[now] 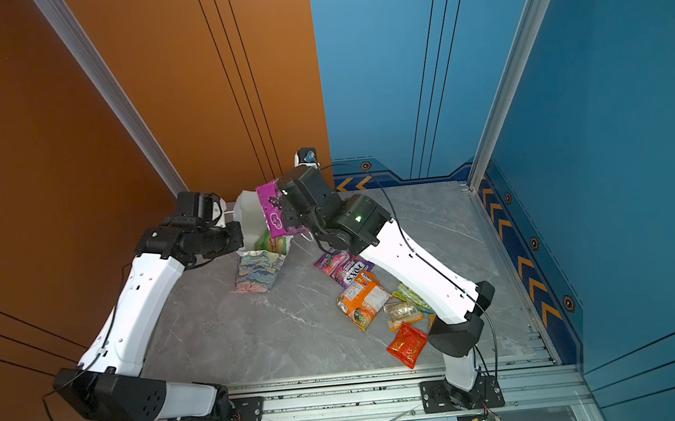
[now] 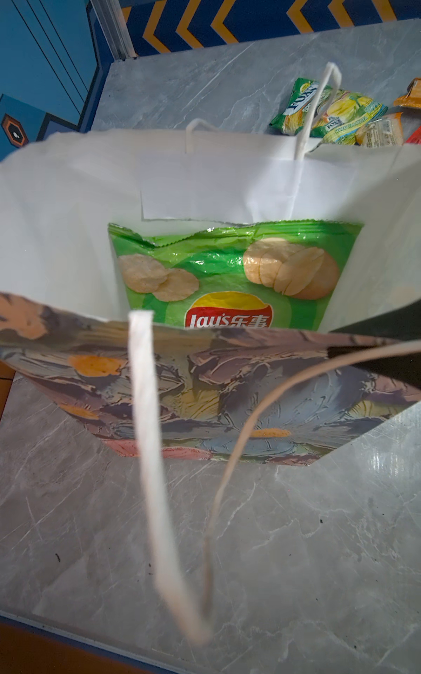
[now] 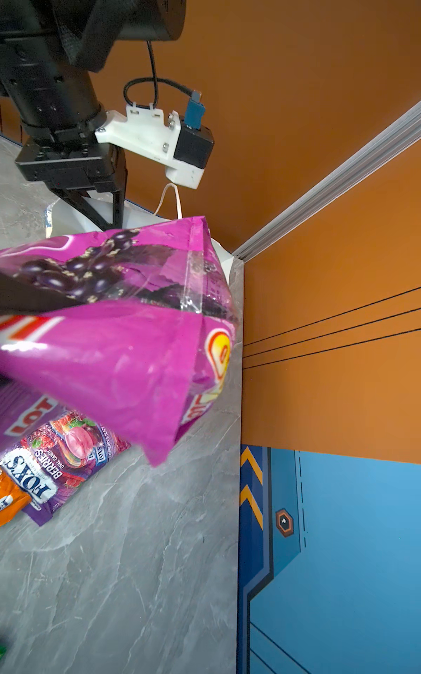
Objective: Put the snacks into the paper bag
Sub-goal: 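Carry the purple candy bag with the right gripper over the paper bag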
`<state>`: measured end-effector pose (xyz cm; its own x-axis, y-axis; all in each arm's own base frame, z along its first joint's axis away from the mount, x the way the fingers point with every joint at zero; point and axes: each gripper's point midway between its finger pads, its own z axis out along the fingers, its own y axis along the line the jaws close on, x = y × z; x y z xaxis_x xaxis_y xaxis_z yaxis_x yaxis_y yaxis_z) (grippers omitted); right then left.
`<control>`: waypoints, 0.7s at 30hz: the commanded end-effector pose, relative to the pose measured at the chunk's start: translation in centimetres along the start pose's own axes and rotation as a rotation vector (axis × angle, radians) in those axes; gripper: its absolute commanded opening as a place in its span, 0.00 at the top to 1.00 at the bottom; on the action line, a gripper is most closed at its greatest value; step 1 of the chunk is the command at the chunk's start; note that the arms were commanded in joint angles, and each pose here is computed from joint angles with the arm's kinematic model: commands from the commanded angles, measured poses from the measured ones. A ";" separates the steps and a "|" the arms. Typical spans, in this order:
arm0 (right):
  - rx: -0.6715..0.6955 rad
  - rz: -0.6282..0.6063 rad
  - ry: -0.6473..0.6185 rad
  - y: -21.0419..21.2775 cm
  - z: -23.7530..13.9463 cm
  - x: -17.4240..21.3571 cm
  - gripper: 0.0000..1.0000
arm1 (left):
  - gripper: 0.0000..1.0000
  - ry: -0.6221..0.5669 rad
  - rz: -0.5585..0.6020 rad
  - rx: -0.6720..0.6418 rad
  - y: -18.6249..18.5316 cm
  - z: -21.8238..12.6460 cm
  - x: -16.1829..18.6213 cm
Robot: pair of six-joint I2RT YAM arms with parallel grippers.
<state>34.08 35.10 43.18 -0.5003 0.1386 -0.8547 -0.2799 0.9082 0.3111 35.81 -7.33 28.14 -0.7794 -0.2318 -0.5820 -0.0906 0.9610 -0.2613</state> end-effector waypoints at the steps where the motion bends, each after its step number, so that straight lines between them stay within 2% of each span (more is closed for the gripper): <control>1: -0.070 0.068 -0.090 1.6 -1.3 -3.0 1.00 | 1.00 -0.025 0.027 0.057 -1.3 -0.5 -0.3; 12: -0.020 0.061 -0.045 2.6 3.6 0.1 1.00 | 1.00 -0.048 0.052 0.099 -2.3 -1.1 -0.4; 21: 0.047 0.023 -0.013 2.1 5.7 2.1 1.00 | 1.00 -0.033 0.082 0.112 -3.1 -0.8 0.0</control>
<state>36.64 40.36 35.06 -0.5792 0.0491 -0.8137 -0.2546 0.9373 0.2379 35.24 -9.62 28.24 -0.7922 -0.1769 -0.5840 -0.0053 0.9590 -0.2833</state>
